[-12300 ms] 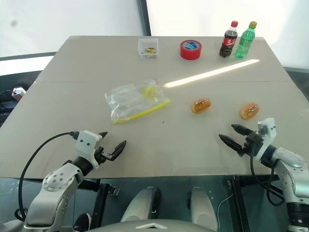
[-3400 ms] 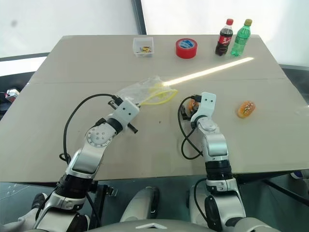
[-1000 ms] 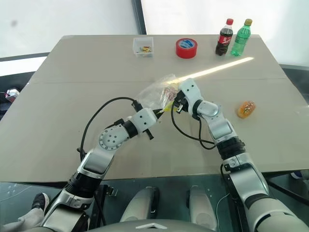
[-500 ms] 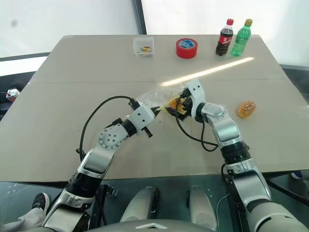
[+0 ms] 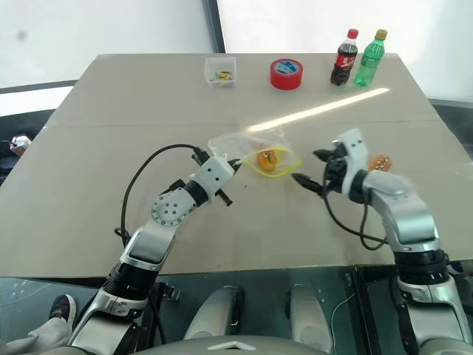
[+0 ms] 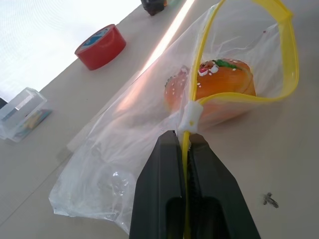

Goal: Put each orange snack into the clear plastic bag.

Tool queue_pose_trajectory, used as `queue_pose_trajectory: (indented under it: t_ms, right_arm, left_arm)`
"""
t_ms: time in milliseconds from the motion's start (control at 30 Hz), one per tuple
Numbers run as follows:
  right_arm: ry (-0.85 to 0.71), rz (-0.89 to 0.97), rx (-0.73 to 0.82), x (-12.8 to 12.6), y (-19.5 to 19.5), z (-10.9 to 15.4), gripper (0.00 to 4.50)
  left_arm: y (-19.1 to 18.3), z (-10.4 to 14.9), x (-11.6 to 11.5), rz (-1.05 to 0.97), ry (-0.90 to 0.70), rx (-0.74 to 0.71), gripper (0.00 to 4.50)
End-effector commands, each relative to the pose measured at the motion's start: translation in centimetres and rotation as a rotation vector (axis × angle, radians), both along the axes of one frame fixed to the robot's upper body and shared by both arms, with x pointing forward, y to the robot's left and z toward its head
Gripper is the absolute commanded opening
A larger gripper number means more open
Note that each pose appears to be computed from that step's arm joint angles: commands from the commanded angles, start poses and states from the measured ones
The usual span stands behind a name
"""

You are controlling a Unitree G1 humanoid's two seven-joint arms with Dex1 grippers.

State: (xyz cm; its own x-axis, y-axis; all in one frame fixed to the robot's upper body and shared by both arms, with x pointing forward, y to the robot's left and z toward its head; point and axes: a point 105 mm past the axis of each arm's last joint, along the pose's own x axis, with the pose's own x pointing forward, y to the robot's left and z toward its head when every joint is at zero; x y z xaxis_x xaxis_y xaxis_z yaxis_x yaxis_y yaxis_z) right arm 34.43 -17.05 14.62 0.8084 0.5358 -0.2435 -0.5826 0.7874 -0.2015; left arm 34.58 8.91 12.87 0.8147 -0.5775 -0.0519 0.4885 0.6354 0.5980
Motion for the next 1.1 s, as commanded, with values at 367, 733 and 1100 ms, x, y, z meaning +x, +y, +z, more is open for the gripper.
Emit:
queue_pose_trajectory:
  t_ms: [367,733,1100]
  right_arm:
    - [-0.045,-0.855,0.192,0.1,-7.3,-1.2,4.45]
    - [-0.299,-0.962,0.026,0.2,-8.1,1.4,4.45]
    - [-0.176,-1.089,0.138,-0.5,-10.2,-1.0,4.45]
  left_arm:
    - [-0.9,0.2,-0.2,-0.044,-0.026,0.017,0.00]
    - [-1.0,0.1,-0.4,-0.051,-0.028,0.027,0.00]
    - [-1.4,-0.3,-0.5,-0.072,-0.020,0.033,0.00]
